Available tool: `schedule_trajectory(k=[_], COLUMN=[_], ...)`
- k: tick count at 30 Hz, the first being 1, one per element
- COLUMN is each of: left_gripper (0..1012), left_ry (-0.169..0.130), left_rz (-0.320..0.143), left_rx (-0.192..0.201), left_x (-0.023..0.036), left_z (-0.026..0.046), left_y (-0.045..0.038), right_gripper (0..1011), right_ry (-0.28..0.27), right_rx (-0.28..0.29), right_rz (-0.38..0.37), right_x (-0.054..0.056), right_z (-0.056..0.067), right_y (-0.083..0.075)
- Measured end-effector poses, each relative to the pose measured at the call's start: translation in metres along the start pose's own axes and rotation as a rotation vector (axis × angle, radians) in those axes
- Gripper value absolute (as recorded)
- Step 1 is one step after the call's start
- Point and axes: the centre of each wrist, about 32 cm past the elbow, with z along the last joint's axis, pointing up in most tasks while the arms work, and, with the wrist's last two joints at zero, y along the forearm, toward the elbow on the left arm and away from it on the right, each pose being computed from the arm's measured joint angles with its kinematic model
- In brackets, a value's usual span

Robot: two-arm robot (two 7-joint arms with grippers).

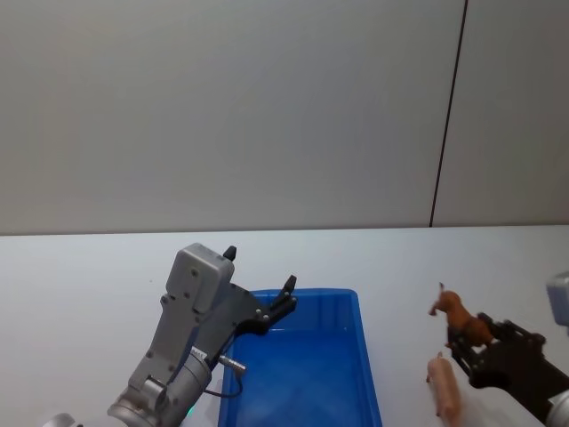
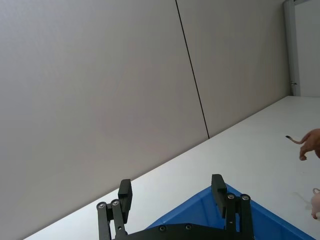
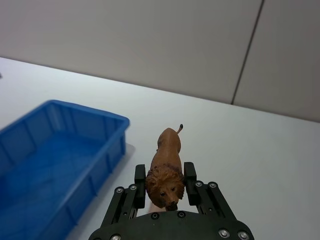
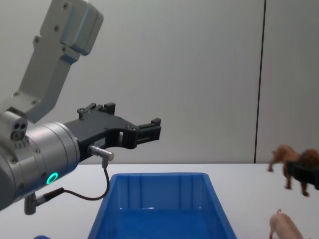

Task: Pick up the two dolls from the table and place them into the box.

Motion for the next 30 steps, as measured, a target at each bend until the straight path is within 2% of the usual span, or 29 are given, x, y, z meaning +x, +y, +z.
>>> schedule_trajectory(k=[5,7,15,27,30], left_gripper=[1001,1001,1001,1001,1001], left_ry=[0.000,0.000,0.000,0.000,0.000], left_rz=[0.000,0.000,0.000,0.000,0.000], left_rx=[0.000,0.000,0.000,0.000,0.000], left_x=[0.0000,0.0000,0.0000,0.0000,0.0000], left_z=[0.0000,0.0000,0.0000,0.0000,0.0000], left_y=[0.0000,0.0000,0.0000,0.0000,0.0000], right_gripper=[436,436,436,438,518], right_ry=[-0.001,0.000,0.010,0.022,0.026], right_rx=[0.046,0.050,0.098,0.096,0.089], right_rz=[0.075,0.082,0.222,0.358,0.377], right_x=[-0.003,-0.003,-0.011,-0.024,-0.026], right_z=[0.007,0.008,0.013,0.010,0.008], right_y=[0.007,0.008,0.027,0.058,0.064])
